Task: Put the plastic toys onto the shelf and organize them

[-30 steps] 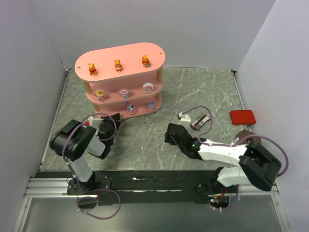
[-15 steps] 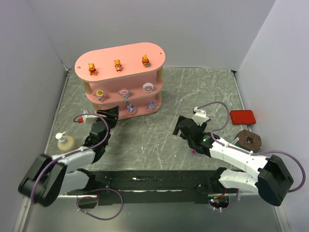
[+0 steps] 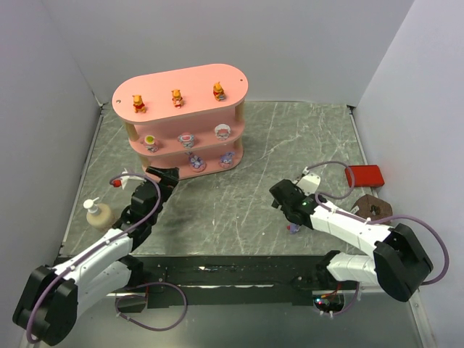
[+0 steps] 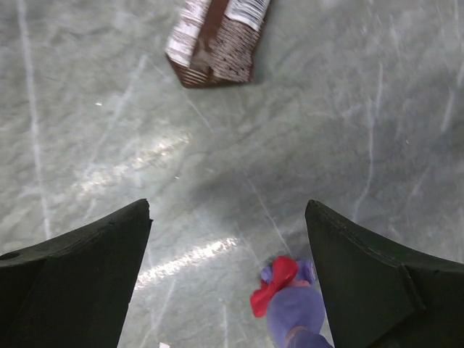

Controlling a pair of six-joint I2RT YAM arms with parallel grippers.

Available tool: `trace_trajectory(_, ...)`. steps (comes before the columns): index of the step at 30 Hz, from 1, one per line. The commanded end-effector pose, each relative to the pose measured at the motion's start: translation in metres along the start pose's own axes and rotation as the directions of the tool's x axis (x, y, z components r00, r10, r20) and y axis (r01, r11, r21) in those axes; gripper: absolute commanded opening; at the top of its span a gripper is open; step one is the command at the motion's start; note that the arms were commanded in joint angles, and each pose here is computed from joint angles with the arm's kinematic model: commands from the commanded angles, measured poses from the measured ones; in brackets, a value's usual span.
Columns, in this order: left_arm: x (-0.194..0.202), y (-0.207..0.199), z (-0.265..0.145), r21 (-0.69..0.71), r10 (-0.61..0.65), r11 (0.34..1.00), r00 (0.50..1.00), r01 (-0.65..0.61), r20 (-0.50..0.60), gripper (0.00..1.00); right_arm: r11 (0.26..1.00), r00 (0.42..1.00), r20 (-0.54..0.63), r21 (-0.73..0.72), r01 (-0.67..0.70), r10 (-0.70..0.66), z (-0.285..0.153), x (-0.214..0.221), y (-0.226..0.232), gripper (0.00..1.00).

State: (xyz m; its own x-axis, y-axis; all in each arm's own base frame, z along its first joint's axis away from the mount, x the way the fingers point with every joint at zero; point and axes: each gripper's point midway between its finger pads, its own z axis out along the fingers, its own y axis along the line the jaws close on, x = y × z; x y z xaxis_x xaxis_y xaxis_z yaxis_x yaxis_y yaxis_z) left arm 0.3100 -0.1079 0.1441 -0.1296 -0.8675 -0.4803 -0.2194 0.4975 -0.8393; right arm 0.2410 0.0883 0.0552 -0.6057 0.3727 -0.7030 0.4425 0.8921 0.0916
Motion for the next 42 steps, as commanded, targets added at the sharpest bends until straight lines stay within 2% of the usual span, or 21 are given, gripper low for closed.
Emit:
trace_trajectory(1,-0.004,0.005,-0.004,-0.053,0.016,0.998,1.0,-0.016,0.002,0.99,0.995,0.998,0.013,0.081,-0.057,0.056,-0.001,-0.001,-0.017,0.97)
trace_trajectory(7,0.003,0.009,-0.004,-0.058,0.042,0.997,0.999,-0.044,-0.031,0.96,0.989,0.994,-0.043,0.109,-0.095,0.1,-0.005,0.014,-0.027,1.0)
trace_trajectory(17,0.035,-0.005,-0.007,0.047,0.151,0.988,0.973,-0.145,-0.173,0.96,0.989,0.975,-0.181,-0.035,-0.141,0.132,-0.016,0.04,-0.01,0.98)
trace_trajectory(26,0.042,-0.01,-0.016,0.084,0.17,0.984,0.965,-0.156,-0.201,0.96,0.984,0.959,-0.249,-0.083,-0.16,0.135,-0.019,0.053,-0.001,0.86)
trace_trajectory(36,0.051,-0.015,-0.021,0.128,0.193,0.978,0.951,-0.166,-0.241,0.96,0.979,0.954,-0.275,-0.125,-0.16,0.121,-0.017,0.054,0.018,0.64)
trace_trajectory(42,0.076,-0.024,-0.027,0.207,0.243,0.961,0.913,-0.182,-0.328,0.97,0.971,0.949,-0.296,-0.172,-0.166,0.11,-0.018,0.051,0.038,0.61)
